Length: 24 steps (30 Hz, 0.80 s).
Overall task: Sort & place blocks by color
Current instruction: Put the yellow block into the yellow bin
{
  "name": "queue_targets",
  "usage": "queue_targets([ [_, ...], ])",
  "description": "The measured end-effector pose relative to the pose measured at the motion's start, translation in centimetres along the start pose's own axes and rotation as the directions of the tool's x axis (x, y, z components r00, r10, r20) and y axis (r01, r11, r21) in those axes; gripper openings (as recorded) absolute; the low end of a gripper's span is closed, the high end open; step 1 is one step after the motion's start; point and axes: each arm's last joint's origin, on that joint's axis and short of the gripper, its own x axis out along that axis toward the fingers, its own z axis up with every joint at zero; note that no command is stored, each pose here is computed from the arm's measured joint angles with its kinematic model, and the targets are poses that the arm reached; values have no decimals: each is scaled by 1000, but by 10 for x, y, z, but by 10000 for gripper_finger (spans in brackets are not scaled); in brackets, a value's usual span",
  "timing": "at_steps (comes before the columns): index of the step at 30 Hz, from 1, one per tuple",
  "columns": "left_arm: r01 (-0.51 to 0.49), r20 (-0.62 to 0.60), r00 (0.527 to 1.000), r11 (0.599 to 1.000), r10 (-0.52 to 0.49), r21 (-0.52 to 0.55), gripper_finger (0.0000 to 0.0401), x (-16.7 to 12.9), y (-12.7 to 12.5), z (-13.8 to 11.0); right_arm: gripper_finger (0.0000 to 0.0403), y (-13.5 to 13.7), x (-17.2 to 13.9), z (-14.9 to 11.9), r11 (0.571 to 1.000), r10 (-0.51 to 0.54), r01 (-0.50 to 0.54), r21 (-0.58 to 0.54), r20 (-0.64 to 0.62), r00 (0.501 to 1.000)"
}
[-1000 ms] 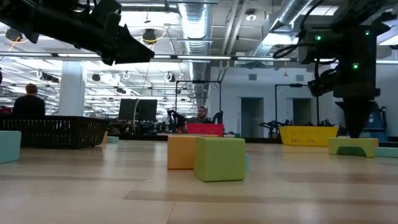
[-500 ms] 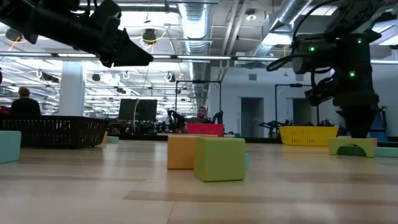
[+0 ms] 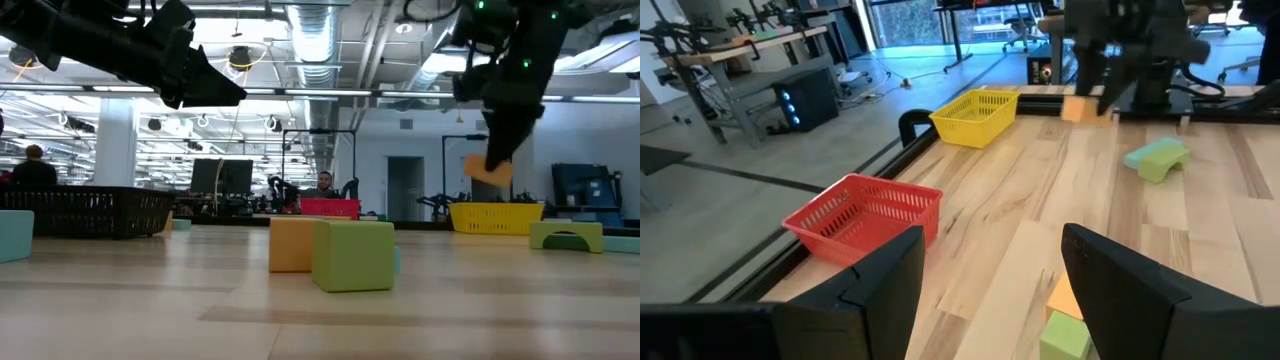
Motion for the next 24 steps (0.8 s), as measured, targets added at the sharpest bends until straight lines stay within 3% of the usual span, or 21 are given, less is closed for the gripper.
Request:
queue_targets([
  [8,-61,14,998,998,60,23,227,2,6,2,115,-22,-14,17,999,-23,13,48,210,977],
  [13,-126,3,992,992,126,11,227,8,19,1,118,-47,-14,31,987,-95,52,152,296,951],
  [18,-130,-5,991,991,130,-2,227,13,32,0,118,-84,-6,38,953,-230,163,256,258,939],
  [24,-100,-7,995,995,100,-10,227,15,38,0,118,-124,8,51,924,-327,288,253,132,936],
])
